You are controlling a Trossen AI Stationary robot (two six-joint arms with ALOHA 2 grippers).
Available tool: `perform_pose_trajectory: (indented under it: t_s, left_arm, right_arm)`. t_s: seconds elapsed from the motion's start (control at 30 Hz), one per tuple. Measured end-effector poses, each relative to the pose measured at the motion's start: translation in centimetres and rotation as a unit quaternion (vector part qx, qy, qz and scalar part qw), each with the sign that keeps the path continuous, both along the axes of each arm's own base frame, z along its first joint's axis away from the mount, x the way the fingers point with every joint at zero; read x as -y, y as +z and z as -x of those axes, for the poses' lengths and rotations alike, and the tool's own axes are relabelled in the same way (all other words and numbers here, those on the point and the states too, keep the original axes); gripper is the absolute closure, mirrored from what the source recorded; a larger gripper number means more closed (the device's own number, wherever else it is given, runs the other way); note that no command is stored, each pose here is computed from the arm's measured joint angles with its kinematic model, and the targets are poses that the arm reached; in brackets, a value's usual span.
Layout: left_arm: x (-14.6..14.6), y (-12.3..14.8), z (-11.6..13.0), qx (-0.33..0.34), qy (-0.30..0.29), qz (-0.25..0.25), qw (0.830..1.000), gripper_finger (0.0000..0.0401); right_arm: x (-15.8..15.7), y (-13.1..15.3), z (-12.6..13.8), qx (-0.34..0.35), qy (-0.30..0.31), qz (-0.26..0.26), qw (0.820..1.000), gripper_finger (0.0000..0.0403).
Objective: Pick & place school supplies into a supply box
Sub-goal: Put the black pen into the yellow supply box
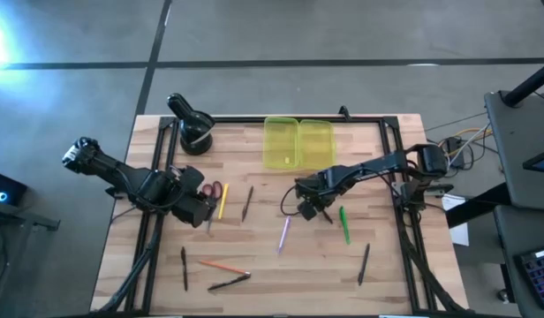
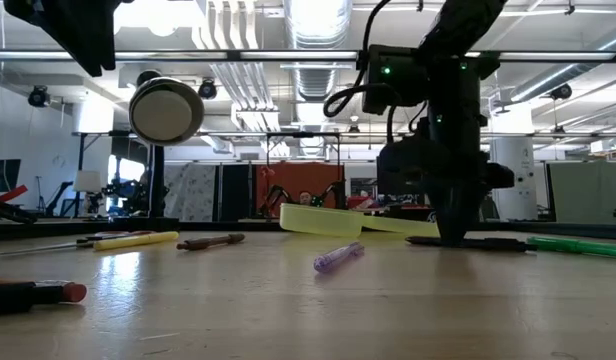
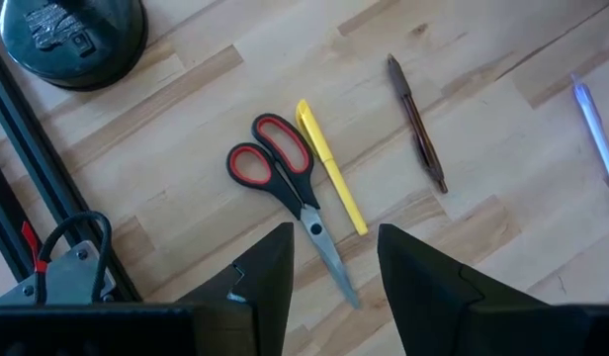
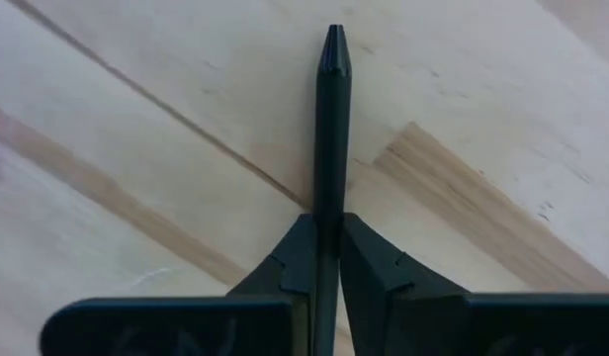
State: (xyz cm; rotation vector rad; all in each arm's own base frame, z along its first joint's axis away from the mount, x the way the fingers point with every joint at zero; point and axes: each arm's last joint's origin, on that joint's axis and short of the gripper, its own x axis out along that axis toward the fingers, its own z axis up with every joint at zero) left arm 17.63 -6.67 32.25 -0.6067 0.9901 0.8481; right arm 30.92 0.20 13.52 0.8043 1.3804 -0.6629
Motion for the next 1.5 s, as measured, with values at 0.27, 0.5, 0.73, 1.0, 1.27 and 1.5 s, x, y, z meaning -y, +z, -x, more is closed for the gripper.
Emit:
perform_pose_trajectory:
  t_s: [0.27, 0.5, 0.73, 1.0, 1.27, 1.5]
  left_arm:
    - [0.0, 0.0, 0.0, 0.000, 0.000, 0.000, 1.000, 0.0268]
    - [0.0, 0.0, 0.0, 0.000, 0.000, 0.000, 1.000, 0.0268]
    - [0.0, 0.0, 0.0, 0.003, 0.002, -0.003, 1.000, 0.0268]
    - [0.0, 0.0, -0.1, 0.007, 0.004, -0.005, 1.000, 0.0268]
    - [-0.1, 0.0, -0.2, 0.013, 0.009, -0.007, 1.000, 0.0268]
    - [-0.3, 0.1, -0.3, 0.017, 0.012, -0.014, 1.000, 0.0268]
  right_arm:
    - [0.7, 3.4, -2.2, 0.112, 0.016, -0.036, 0.993, 0.0382]
    - [3.1, 8.0, -3.4, 0.264, -0.010, -0.036, 0.964, 0.0382]
    - [8.1, 11.8, -3.5, 0.415, -0.074, -0.004, 0.907, 0.0382]
    - [14.0, 13.8, -2.6, 0.468, -0.155, 0.032, 0.869, 0.0382]
    - [16.5, 15.2, -2.6, 0.389, -0.241, 0.103, 0.883, 0.0382]
    - [17.2, 15.3, -3.2, 0.280, -0.265, 0.149, 0.911, 0.0383]
